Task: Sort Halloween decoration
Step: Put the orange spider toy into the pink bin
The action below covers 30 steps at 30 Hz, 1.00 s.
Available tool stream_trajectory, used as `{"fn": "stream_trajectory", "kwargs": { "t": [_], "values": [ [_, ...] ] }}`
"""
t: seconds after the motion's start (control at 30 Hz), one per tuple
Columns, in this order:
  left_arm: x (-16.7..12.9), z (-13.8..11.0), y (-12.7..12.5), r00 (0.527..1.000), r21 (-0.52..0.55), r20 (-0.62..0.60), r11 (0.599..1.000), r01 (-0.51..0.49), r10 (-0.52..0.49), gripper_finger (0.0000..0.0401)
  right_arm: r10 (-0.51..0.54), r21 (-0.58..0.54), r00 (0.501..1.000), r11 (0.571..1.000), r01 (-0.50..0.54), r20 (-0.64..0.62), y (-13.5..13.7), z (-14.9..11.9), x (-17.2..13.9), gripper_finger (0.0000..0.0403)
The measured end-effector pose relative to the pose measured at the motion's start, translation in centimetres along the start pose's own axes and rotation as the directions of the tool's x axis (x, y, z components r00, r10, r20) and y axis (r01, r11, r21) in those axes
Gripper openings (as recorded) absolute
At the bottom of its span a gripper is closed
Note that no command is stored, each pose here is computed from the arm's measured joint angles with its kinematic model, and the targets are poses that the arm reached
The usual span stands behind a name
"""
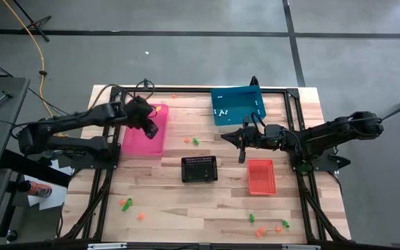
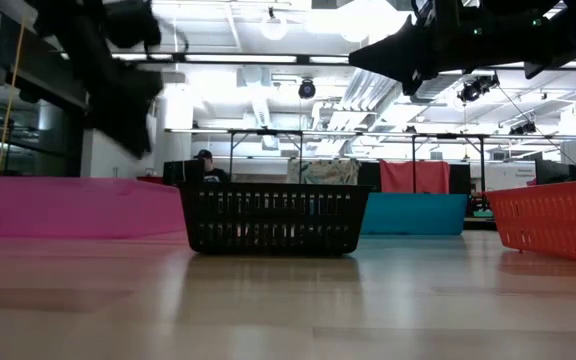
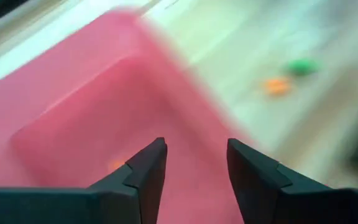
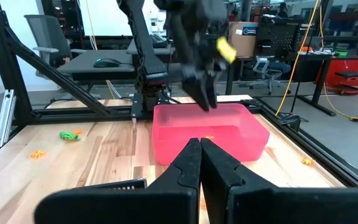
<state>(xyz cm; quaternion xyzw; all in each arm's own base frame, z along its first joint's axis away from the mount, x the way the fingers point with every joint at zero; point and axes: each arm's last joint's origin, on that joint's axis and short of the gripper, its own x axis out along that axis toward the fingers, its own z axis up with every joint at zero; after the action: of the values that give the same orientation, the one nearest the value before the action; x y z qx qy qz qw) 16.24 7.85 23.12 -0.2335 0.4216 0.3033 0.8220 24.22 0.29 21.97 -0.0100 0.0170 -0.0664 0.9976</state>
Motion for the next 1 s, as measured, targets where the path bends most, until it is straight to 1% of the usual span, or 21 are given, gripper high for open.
{"fn": "stream_trajectory", "kwargs": {
  "t": [0.07, 0.13, 0.17, 0.23, 0.3, 0.4, 0.47, 0.53, 0.63, 0.77, 0.97, 1.0],
  "values": [
    [-1.5, 0.7, -1.0, 0.991, 0.043, 0.044, 0.991, 0.128, -0.13, 0.0158, 0.0, 0.001, 1.0, 1.0, 0.0, 0.0, 0.0, 0.0, 0.0, 0.0],
    [-2.9, 0.9, -2.3, 0.954, 0.102, 0.1, 0.957, 0.272, -0.282, 0.0158, 0.0, 0.001, 1.0, 1.0, 0.0, -0.002, 0.0, 0.0, 0.0, 0.0],
    [-3.6, 0.8, -3.0, 0.93, 0.138, 0.128, 0.935, 0.327, -0.344, 0.0158, 0.0, 0.0, 1.0, 1.0, 0.0, -0.006, 0.0, -0.1, 0.0, 0.0],
    [-5.0, 0.4, -4.2, 0.879, 0.203, 0.18, 0.891, 0.407, -0.442, 0.0158, 0.0, -0.002, 1.0, 1.0, 0.0, -0.021, 0.0, -0.2, 0.0, 0.0],
    [-6.1, -0.3, -5.4, 0.829, 0.267, 0.253, 0.859, 0.436, -0.499, 0.0159, 0.0, 0.006, 1.0, 1.0, 0.0, -0.031, 0.0, -0.3, 0.0, 0.0],
    [-6.9, -1.5, -6.7, 0.758, 0.361, 0.392, 0.845, 0.394, -0.521, 0.0159, 0.012, 0.015, 0.999, 1.0, -0.012, -0.03, 0.0, -0.3, 0.0, 0.0],
    [-6.8, -2.3, -7.2, 0.727, 0.406, 0.467, 0.853, 0.329, -0.503, 0.0159, 0.032, 0.017, 0.999, 0.999, -0.031, -0.018, 0.1, -0.2, 0.0, 0.0],
    [-6.3, -2.9, -7.6, 0.703, 0.441, 0.518, 0.856, 0.27, -0.488, 0.0159, 0.043, 0.018, 0.999, 0.999, -0.043, -0.009, 0.2, -0.1, 0.0, 0.0],
    [-5.8, -3.4, -7.8, 0.666, 0.473, 0.557, 0.849, 0.237, -0.496, 0.0159, 0.045, 0.018, 0.999, 0.999, -0.045, 0.003, 0.2, 0.0, 0.0, 0.0],
    [-5.8, -3.4, -7.9, 0.649, 0.48, 0.565, 0.843, 0.244, -0.51, 0.0159, 0.045, 0.012, 0.999, 0.999, -0.045, 0.004, 0.2, 0.0, 0.0, 0.0],
    [-6.0, -3.4, -7.8, 0.646, 0.48, 0.565, 0.841, 0.249, -0.514, 0.0159, 0.045, 0.01, 0.999, 0.999, -0.045, 0.004, 0.2, 0.0, 0.0, 0.0],
    [-6.0, -3.4, -7.8, 0.642, 0.477, 0.558, 0.836, 0.27, -0.526, 0.0159, 0.045, 0.01, 0.999, 0.999, -0.045, 0.004, 0.2, 0.0, 0.0, 0.0]
  ]
}}
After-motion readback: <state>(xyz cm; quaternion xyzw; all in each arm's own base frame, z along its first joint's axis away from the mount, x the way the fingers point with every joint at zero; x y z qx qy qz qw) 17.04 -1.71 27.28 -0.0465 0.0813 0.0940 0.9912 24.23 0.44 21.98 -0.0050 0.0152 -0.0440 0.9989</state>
